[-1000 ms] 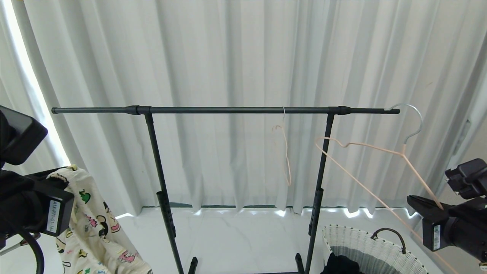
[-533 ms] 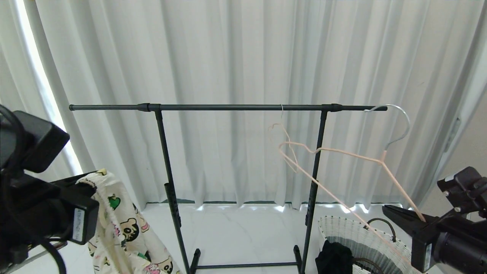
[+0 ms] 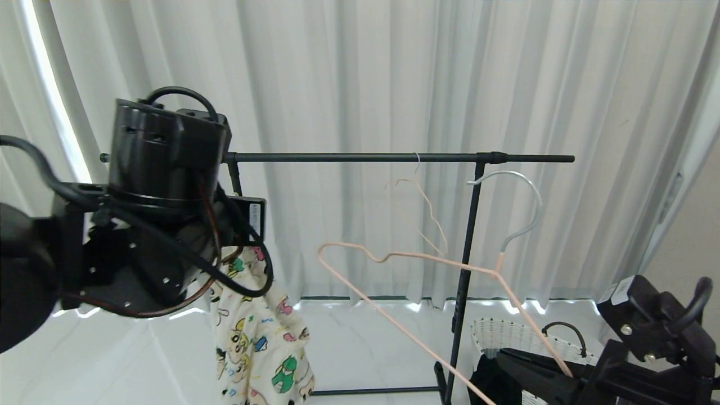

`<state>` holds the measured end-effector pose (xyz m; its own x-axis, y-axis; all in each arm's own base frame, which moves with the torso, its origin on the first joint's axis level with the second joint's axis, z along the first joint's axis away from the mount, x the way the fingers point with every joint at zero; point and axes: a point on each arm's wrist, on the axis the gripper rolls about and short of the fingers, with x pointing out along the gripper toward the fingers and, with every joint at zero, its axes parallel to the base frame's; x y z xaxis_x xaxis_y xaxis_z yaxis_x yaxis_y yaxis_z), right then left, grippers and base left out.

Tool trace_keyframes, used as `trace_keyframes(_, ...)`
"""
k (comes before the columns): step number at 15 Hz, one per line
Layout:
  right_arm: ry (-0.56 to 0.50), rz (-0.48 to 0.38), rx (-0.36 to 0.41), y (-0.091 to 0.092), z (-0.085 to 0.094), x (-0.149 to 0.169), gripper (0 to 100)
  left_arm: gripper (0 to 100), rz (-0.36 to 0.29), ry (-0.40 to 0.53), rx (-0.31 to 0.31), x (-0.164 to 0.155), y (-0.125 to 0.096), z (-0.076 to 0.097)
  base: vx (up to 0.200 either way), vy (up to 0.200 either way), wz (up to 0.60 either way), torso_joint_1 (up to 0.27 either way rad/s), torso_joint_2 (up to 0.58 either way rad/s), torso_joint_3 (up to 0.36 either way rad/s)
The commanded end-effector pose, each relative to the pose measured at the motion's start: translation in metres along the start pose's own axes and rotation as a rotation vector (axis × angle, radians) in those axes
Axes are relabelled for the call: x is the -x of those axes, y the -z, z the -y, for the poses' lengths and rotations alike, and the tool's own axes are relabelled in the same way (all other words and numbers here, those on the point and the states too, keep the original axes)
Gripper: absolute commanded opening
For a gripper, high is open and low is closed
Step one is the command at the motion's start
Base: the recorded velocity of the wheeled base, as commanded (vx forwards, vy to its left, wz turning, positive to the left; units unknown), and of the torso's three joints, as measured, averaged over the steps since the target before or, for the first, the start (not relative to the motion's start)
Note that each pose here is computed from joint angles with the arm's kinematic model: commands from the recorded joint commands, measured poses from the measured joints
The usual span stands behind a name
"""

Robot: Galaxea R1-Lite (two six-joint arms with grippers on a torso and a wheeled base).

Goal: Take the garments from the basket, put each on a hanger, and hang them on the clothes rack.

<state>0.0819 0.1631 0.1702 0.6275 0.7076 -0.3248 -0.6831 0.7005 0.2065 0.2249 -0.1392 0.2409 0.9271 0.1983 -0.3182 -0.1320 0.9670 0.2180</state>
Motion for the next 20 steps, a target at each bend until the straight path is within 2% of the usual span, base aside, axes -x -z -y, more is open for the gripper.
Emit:
trace_keyframes(1, -0.034, -0.042, 0.003, 0.001, -0.011, -0.015, 0, 0, -0.032, -0.008, -0.020, -0.022, 0.001, 0.021, 0.000, 0.000, 0.00, 0.000, 0.00, 0.000)
trace_keyframes(4, -0.097, -0.064, 0.002, 0.000, -0.015, -0.020, 0, 0, -0.048, -0.039, 0.009, -0.033, 0.002, 0.017, 0.000, 0.000, 0.00, 0.000, 0.00, 0.000)
trace_keyframes(5, -0.097, -0.063, 0.001, 0.000, -0.014, -0.020, 0, 0, -0.053, -0.060, 0.037, -0.039, 0.001, 0.013, 0.000, 0.000, 0.00, 0.000, 0.00, 0.000)
trace_keyframes(7, -0.093, -0.071, 0.000, 0.001, -0.014, -0.023, 0, 0, -0.047, -0.058, 0.043, -0.037, 0.000, 0.011, 0.000, 0.000, 0.00, 0.000, 0.00, 0.000)
trace_keyframes(15, -0.055, -0.011, -0.027, -0.011, -0.012, -0.048, 0, 0, -0.028, 0.002, 0.030, -0.022, -0.001, 0.023, 0.000, 0.000, 0.00, 0.000, 0.00, 0.000)
trace_keyframes(20, -0.087, 0.020, -0.038, -0.023, -0.018, -0.055, 0, 0, -0.020, 0.027, 0.027, -0.019, -0.002, 0.030, 0.000, 0.000, 0.00, 0.000, 0.00, 0.000)
